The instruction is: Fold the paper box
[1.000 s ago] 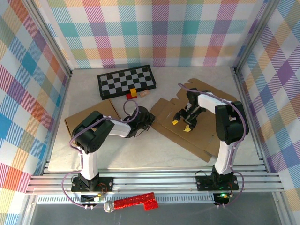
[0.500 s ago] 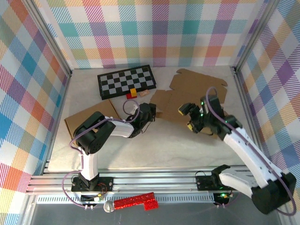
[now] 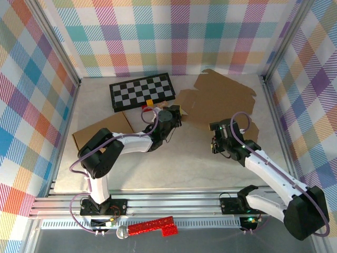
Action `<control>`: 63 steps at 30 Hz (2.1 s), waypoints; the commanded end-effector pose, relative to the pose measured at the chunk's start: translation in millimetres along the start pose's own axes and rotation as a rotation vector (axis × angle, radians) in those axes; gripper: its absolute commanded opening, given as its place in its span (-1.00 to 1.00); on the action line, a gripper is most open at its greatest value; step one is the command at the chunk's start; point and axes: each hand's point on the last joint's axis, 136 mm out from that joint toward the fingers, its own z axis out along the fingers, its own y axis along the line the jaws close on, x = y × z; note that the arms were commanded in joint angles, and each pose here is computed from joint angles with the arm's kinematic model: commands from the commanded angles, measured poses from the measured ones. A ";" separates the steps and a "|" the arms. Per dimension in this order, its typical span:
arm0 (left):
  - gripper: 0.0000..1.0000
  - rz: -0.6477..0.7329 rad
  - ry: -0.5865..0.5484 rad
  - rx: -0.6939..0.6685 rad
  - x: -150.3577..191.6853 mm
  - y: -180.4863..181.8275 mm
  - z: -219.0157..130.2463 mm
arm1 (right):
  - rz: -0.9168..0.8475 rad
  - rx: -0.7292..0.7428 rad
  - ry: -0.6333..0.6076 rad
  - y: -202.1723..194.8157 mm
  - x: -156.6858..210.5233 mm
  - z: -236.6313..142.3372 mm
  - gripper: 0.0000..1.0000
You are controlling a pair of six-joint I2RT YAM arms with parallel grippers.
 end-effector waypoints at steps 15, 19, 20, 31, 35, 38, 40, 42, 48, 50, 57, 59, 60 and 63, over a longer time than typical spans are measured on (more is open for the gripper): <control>-1.00 -0.088 0.038 0.106 19.8 -37.3 -16.9 | 0.048 -0.150 -0.087 53.3 -38.4 -4.3 -0.29; -1.00 -0.093 0.039 0.110 21.3 -37.9 -18.3 | 0.054 -0.165 -0.101 61.5 -45.8 -4.3 -0.36; -1.00 -0.094 0.041 0.110 22.3 -37.6 -18.6 | 0.058 -0.175 -0.100 64.0 -47.1 -3.4 -0.34; -1.00 -0.116 0.051 0.135 30.0 -42.1 -21.7 | 0.087 -0.207 -0.091 84.4 -54.4 0.8 -0.24; -1.00 -0.119 0.054 0.140 31.4 -43.5 -21.9 | 0.060 -0.216 -0.085 96.1 -56.2 -1.4 -0.57; -1.00 -0.124 0.057 0.144 32.1 -45.3 -22.1 | 0.037 -0.207 -0.086 101.2 -57.4 -4.3 -0.90; -1.00 -0.122 0.061 0.143 33.0 -46.0 -22.3 | 0.014 -0.209 -0.079 106.3 -57.4 -7.2 -1.00; -1.00 -0.122 0.063 0.144 33.1 -46.7 -23.1 | -0.006 -0.218 -0.076 113.1 -58.5 -10.8 -1.00; -0.47 -0.093 0.092 0.130 38.2 -48.9 -29.0 | -0.060 -0.235 -0.047 136.5 -60.2 -22.9 -1.00; -0.24 -0.053 0.111 0.111 41.0 -51.4 -34.8 | -0.084 -0.235 -0.034 146.0 -58.0 -28.3 -1.00; 0.18 0.285 0.163 -0.062 36.2 -65.5 -89.4 | -0.209 -0.315 -0.020 199.8 -48.9 -68.7 -1.00; 0.21 0.419 0.160 -0.120 31.0 -78.8 -112.5 | -0.252 -0.341 -0.011 214.7 -43.9 -83.9 -1.00; 0.22 0.506 0.153 -0.151 27.3 -86.2 -125.7 | -0.273 -0.351 -0.006 221.8 -41.0 -92.9 -1.00; 0.26 0.734 0.130 -0.208 19.1 -116.0 -159.1 | -0.324 -0.374 0.022 236.0 -30.7 -119.5 -1.00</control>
